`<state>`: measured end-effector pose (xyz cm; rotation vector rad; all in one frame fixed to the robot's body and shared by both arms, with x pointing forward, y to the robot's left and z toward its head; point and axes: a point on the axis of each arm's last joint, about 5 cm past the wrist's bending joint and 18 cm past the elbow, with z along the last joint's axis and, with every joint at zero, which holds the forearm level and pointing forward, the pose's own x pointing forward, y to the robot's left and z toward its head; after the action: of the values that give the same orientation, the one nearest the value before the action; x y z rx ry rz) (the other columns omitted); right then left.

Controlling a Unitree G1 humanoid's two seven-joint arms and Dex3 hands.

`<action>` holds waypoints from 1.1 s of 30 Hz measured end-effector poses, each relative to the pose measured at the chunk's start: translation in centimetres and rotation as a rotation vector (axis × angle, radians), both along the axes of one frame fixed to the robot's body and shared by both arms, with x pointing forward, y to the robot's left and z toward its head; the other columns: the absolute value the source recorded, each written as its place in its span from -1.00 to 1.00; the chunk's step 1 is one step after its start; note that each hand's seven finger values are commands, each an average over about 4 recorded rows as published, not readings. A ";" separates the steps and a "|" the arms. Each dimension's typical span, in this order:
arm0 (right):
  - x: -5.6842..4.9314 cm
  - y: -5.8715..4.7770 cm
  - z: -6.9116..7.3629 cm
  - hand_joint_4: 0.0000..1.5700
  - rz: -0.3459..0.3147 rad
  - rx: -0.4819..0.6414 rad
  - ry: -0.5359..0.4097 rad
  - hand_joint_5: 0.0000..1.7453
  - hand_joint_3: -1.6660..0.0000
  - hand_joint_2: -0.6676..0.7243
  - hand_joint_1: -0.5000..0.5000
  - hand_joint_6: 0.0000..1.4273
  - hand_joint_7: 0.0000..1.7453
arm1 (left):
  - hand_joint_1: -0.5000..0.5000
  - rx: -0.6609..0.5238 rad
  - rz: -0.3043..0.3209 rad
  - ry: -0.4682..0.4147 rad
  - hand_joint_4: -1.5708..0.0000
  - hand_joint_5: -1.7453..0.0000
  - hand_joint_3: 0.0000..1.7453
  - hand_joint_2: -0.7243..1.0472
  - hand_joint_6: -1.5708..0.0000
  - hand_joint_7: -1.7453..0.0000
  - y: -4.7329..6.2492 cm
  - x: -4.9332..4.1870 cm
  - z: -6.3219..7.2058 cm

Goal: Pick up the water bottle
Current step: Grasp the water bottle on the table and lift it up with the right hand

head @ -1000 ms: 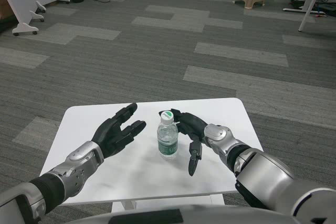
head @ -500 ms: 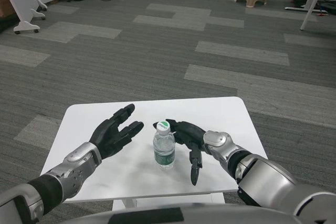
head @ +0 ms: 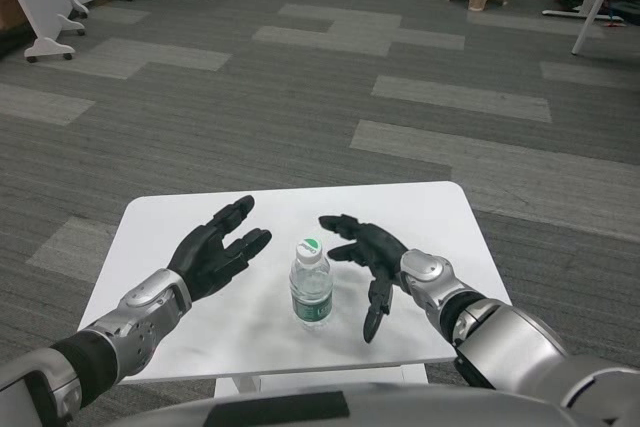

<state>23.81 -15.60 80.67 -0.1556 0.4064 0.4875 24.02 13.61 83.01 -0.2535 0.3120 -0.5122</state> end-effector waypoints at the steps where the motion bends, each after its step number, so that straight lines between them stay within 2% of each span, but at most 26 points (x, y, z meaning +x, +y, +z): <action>1: -0.1 0.0 -0.1 -0.96 -0.025 -0.005 0.003 -0.33 0.71 0.95 -0.67 -1.00 -0.84 | 1.00 0.000 0.000 0.000 1.00 1.00 -0.90 1.00 1.00 1.00 0.0 0.00 0.0; 5: -0.3 0.3 -0.4 -1.00 -0.079 -0.019 0.013 -0.33 0.76 0.95 -0.67 -1.00 -0.84 | 1.00 0.000 0.000 -0.001 1.00 1.00 -0.90 1.00 1.00 1.00 0.0 -0.01 0.0; 7: -0.3 0.6 -0.4 -1.00 -0.092 -0.021 0.014 -0.33 0.71 0.95 -0.71 -1.00 -0.84 | 1.00 0.000 0.000 -0.001 1.00 1.00 -0.90 1.00 1.00 1.00 0.0 -0.01 0.0; 11: 0.1 1.3 -0.2 -1.00 -0.100 -0.031 0.005 -0.39 0.76 0.91 -0.75 -1.00 -0.84 | 1.00 0.000 0.000 -0.001 1.00 1.00 -0.90 1.00 1.00 1.00 0.0 -0.01 0.0; 16: 0.6 2.1 0.3 -1.00 -0.074 -0.058 -0.015 -0.36 0.81 0.91 -0.75 -1.00 -0.84 | 1.00 0.002 0.001 -0.001 1.00 1.00 -0.90 1.00 1.00 1.00 0.1 -0.01 0.0; 20: 0.5 2.6 0.2 -1.00 -0.047 -0.067 -0.013 -0.39 0.81 0.91 -0.75 -1.00 -0.84 | 1.00 0.003 0.002 -0.001 1.00 1.00 -0.90 1.00 1.00 1.00 0.1 0.00 0.0; 22: 0.5 2.9 0.1 -0.98 -0.034 -0.069 -0.012 -0.33 0.81 0.91 -0.75 -1.00 -0.84 | 1.00 0.003 0.002 -0.001 1.00 1.00 -0.90 1.00 1.00 1.00 0.1 0.00 0.0; 30: 0.4 3.3 0.1 -0.96 0.012 -0.095 -0.013 -0.42 0.81 0.91 -0.75 -1.00 -0.84 | 1.00 0.006 0.003 -0.002 1.00 1.00 -0.90 1.00 1.00 1.00 0.2 0.01 0.0; 33: 0.3 3.5 0.0 -0.96 0.033 -0.107 -0.013 -0.33 0.81 0.91 -0.75 -1.00 -0.84 | 1.00 0.007 0.003 -0.002 1.00 1.00 -0.90 1.00 1.00 1.00 0.3 0.01 0.0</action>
<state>24.11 -12.09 80.70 -0.2689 0.4179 0.4976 24.02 13.87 83.02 -0.2470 0.3114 -0.5082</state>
